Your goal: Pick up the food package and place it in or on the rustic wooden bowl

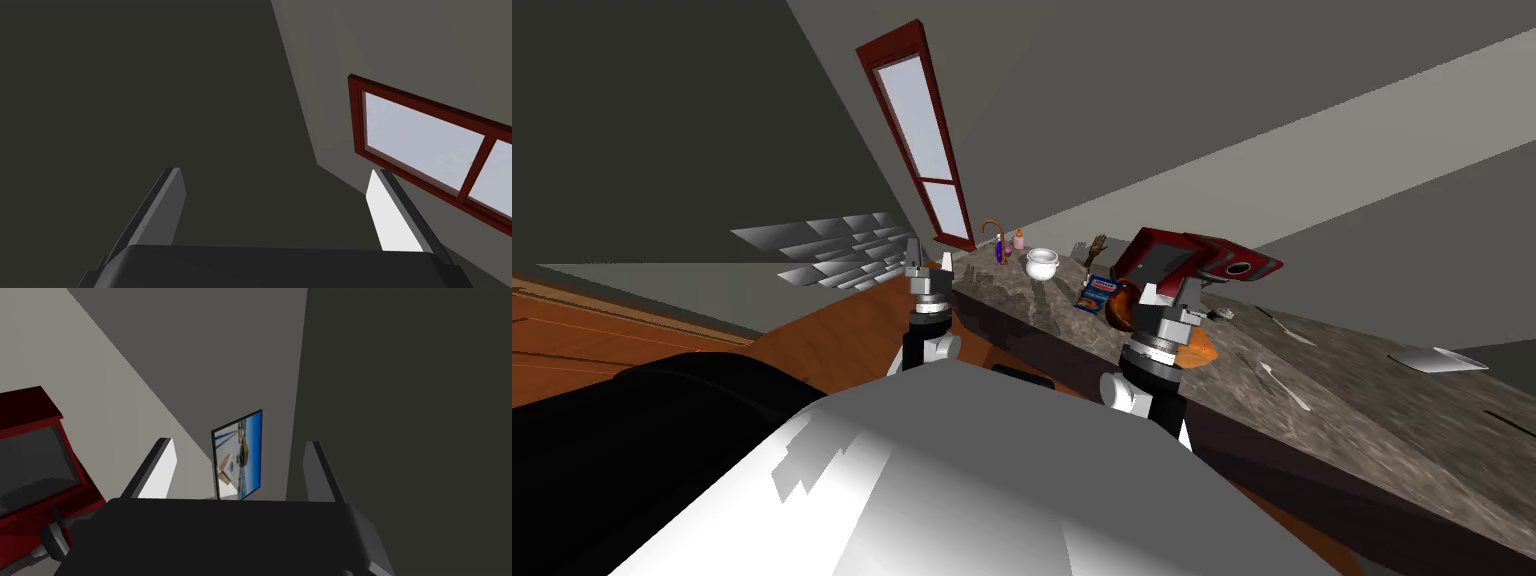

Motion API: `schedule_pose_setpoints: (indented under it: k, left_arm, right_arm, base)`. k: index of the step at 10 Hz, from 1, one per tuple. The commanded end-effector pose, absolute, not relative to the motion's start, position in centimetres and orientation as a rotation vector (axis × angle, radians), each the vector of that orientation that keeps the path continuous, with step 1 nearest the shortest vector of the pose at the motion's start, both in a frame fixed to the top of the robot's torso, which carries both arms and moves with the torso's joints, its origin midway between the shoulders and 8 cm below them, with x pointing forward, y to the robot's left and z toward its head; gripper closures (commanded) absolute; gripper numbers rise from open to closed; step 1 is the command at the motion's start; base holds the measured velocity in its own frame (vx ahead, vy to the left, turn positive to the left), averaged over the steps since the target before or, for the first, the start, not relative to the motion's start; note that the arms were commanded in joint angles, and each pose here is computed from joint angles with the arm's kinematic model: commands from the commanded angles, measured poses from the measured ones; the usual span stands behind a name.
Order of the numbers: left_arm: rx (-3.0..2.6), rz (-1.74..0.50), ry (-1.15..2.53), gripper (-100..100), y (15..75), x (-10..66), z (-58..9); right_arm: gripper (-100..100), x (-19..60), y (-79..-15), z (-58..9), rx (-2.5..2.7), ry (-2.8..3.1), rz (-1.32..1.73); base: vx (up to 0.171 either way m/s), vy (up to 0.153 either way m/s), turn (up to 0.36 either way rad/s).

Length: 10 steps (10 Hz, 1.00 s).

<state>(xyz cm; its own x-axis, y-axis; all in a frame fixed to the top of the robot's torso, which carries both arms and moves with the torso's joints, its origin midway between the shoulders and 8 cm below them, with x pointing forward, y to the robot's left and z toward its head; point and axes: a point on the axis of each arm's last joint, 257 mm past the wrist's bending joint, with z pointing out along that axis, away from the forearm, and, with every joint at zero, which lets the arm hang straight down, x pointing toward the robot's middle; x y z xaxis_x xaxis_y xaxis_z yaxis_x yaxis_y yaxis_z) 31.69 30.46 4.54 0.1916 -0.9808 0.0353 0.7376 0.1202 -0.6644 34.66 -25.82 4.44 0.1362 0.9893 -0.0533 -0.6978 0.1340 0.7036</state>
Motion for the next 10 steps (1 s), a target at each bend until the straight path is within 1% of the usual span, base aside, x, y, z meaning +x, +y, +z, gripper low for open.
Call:
schedule_pose_setpoints:
  k: [1,5,10]
  left_arm:
    - [-0.631,-1.325,0.472,0,30.5,31.7,4.5]
    - [-0.631,-1.325,0.472,0,30.5,31.7,4.5]
    - [-0.631,-1.325,0.472,0,30.5,31.7,4.5]
  right_arm:
    - [-100,35.7,-25.9,3.4,0.597,0.669,1.293]
    - [-100,38.6,-27.9,0.0,0.61,0.838,1.136]
    - [-100,40.8,-30.7,-3.3,0.665,0.952,0.988]
  base:
    - [0.0,0.056,0.197]
    - [0.001,0.126,0.213]
    - [-0.005,0.074,0.134]
